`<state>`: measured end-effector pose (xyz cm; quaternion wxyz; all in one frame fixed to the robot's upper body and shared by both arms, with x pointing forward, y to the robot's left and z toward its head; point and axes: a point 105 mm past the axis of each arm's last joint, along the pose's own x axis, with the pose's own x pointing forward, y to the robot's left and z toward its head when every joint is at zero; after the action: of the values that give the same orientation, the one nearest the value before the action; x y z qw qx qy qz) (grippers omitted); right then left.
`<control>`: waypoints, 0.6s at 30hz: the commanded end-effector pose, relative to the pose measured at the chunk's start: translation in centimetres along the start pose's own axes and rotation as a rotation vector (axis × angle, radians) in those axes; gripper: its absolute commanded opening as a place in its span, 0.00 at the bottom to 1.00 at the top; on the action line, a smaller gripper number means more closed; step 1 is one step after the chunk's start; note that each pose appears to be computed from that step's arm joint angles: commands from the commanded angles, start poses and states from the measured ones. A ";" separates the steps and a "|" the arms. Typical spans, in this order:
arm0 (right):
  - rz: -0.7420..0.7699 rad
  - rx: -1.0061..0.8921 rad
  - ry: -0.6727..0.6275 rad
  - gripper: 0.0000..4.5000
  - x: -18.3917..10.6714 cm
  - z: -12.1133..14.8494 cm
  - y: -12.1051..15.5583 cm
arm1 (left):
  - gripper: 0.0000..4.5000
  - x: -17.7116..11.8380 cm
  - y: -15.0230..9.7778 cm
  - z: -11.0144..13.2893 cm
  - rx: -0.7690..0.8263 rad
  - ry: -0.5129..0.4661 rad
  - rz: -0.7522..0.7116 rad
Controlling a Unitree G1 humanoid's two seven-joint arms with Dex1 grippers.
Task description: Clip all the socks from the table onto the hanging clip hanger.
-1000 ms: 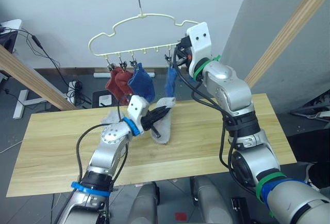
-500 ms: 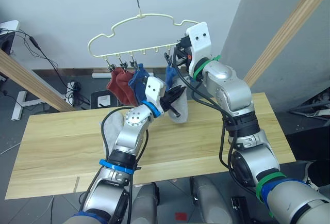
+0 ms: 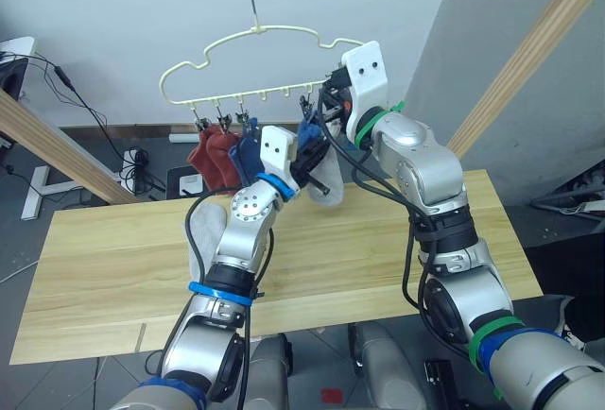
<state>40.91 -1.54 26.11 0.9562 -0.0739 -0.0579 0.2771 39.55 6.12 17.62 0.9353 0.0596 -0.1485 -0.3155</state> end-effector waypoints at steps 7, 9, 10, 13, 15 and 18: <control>0.036 0.018 -0.017 0.00 -0.3 0.5 0.9 | 0.00 0.8 -0.3 2.3 -0.020 -0.075 0.014; 0.039 0.018 -0.010 0.00 -0.3 0.4 0.9 | 0.00 0.9 -0.3 2.5 -0.024 -0.081 0.013; 0.040 0.017 -0.007 0.00 -0.3 0.3 0.9 | 0.00 1.0 -0.3 2.6 -0.026 -0.083 0.015; 0.043 0.009 0.003 0.00 -0.4 0.1 1.0 | 0.00 1.1 0.0 2.8 -0.037 -0.091 0.032; 0.042 0.001 0.000 0.00 -0.4 0.1 1.0 | 0.00 1.1 0.2 3.0 -0.046 -0.097 0.038; 0.026 0.012 -0.016 0.19 -0.5 0.4 0.8 | 0.00 1.1 0.2 3.1 -0.054 -0.102 0.031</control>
<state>40.39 -1.13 25.62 0.9529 -0.0705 -0.0460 0.2915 39.91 5.65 18.11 0.9409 0.0255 -0.1411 -0.3068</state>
